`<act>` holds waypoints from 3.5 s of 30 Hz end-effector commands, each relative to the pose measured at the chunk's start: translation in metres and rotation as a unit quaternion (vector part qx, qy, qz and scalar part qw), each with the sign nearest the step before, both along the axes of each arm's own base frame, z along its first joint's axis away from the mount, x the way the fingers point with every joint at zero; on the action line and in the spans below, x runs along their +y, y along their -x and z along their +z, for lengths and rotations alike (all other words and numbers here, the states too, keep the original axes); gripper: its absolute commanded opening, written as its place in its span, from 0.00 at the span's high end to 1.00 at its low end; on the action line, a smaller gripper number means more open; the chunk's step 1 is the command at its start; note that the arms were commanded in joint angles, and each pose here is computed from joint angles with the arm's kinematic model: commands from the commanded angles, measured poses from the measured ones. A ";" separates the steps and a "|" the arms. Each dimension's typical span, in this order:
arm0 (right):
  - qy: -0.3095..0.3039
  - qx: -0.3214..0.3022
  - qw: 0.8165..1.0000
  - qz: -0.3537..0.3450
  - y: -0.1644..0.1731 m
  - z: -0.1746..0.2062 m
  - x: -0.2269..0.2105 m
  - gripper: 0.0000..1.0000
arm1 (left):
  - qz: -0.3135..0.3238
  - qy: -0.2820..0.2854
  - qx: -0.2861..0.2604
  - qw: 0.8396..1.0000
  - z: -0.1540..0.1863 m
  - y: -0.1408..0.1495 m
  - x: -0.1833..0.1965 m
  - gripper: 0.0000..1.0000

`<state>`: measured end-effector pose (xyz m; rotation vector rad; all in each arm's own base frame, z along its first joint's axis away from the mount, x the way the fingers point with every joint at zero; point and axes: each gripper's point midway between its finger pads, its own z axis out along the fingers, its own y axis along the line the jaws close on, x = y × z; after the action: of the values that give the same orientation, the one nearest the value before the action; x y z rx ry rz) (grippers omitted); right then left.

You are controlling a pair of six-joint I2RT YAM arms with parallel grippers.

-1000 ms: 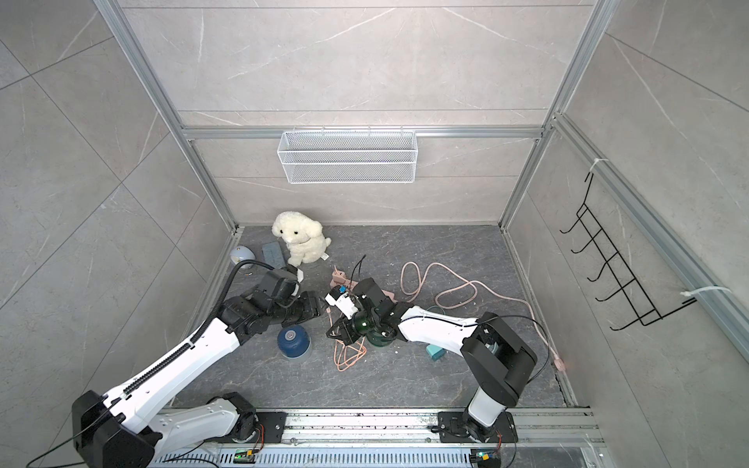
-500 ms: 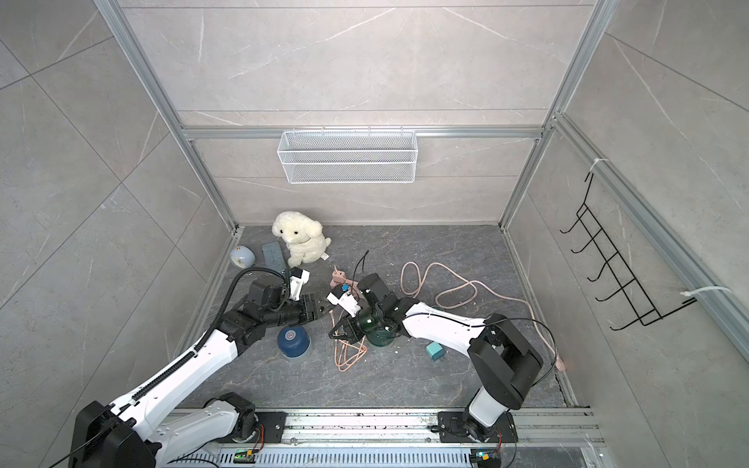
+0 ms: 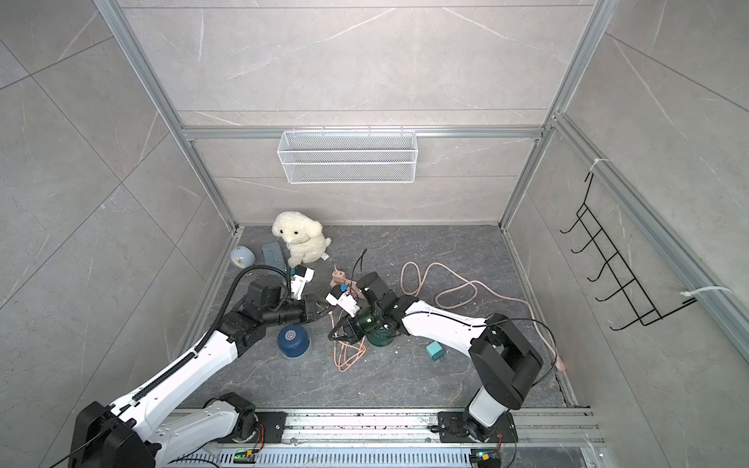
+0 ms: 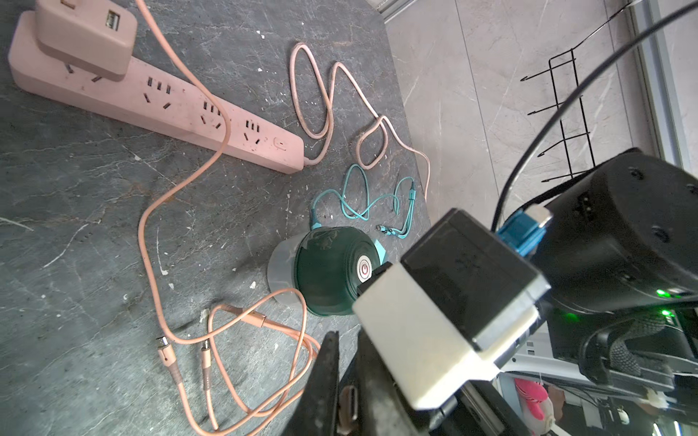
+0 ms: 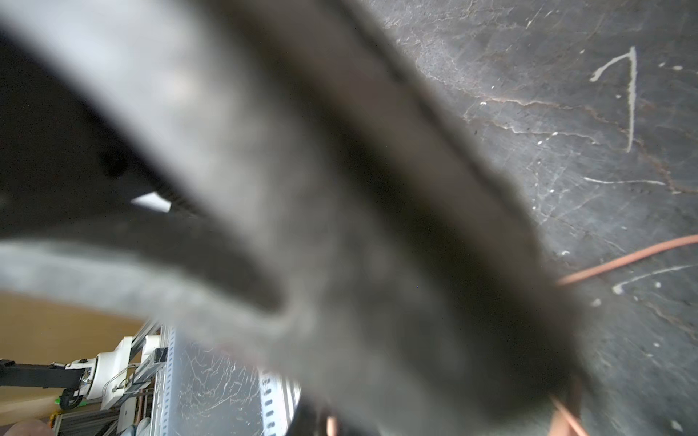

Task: Charge the cordless meat grinders
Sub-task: Pick up the charging cable from the center of the board, then adjust the cordless meat grinder at the center of the board.

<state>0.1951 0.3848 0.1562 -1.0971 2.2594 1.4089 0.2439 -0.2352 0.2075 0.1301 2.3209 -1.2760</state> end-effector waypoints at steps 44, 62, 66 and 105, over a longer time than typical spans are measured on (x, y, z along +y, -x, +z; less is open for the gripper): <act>-0.163 0.017 0.986 0.029 -0.035 0.073 0.004 0.76 | 0.041 0.146 -0.070 0.986 0.040 0.009 0.009 1.00; -0.153 0.045 0.987 0.030 -0.037 0.066 0.006 0.97 | 0.032 0.144 -0.082 0.986 0.044 0.014 0.010 0.83; -0.130 0.067 0.989 0.031 -0.037 0.055 0.004 0.99 | 0.051 0.094 -0.079 0.991 0.041 0.013 0.020 0.46; -0.001 0.156 0.976 0.153 0.053 -0.025 0.064 0.99 | 0.210 -0.215 0.113 0.947 -0.079 0.031 0.127 0.01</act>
<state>0.1346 0.4363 0.1235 -1.3875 2.4014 1.7728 0.1994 -0.0974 0.1209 -0.4390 2.6423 -0.5120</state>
